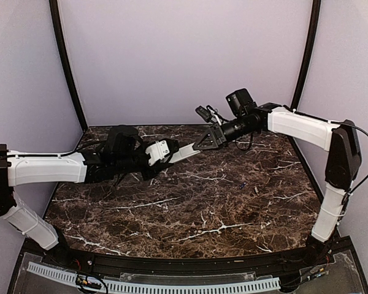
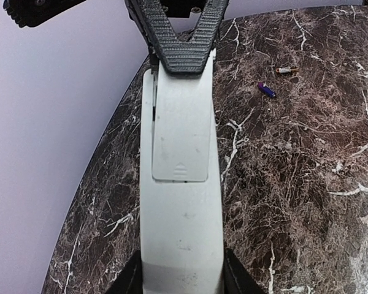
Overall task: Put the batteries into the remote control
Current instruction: Remove the battery cover from the remote control.
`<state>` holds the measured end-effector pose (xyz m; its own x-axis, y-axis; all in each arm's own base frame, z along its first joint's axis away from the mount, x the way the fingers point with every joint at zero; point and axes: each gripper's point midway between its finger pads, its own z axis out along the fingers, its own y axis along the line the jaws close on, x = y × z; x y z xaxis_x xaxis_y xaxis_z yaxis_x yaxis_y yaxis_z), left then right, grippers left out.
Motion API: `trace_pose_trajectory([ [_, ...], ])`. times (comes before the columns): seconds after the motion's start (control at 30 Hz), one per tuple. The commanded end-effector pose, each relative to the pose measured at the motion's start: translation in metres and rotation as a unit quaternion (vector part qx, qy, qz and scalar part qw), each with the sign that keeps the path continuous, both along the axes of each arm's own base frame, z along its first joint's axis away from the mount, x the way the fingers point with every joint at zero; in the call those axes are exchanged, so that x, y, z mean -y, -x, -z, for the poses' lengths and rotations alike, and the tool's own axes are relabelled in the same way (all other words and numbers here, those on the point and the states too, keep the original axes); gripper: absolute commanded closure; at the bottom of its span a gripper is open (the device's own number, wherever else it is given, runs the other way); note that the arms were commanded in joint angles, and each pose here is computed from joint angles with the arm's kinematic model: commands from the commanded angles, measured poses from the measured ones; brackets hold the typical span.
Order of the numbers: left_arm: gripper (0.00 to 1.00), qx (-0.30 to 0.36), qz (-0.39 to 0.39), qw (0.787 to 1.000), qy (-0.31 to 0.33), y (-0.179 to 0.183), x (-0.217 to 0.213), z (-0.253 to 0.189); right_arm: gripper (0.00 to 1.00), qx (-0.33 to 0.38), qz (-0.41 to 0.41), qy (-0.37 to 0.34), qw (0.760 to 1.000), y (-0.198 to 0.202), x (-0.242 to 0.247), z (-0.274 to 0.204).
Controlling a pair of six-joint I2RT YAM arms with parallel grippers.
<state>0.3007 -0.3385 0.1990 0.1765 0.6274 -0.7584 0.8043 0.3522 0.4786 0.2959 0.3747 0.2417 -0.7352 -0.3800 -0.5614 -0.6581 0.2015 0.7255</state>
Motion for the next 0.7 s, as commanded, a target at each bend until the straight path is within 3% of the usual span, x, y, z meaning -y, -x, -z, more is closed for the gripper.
trace_pose_trajectory([
  [0.0, 1.00, 0.002, -0.022, 1.000, 0.004, -0.009, -0.003, -0.002, 1.00, 0.037, 0.008, 0.008, 0.999, -0.003, 0.005, -0.020],
  [0.33, 1.00, -0.052, -0.078, 0.995, -0.040, -0.017, -0.029, 0.036, 1.00, 0.050, 0.091, 0.064, 0.993, -0.030, 0.033, -0.013],
  [0.5, 1.00, -0.063, -0.125, 0.988, -0.059, -0.025, -0.053, 0.046, 1.00, -0.015, 0.153, 0.093, 0.984, -0.053, 0.054, 0.023],
  [0.67, 1.00, -0.056, -0.173, 0.982, -0.055, -0.039, -0.077, 0.038, 1.00, -0.079, 0.156, 0.128, 0.976, -0.056, 0.058, 0.078],
])
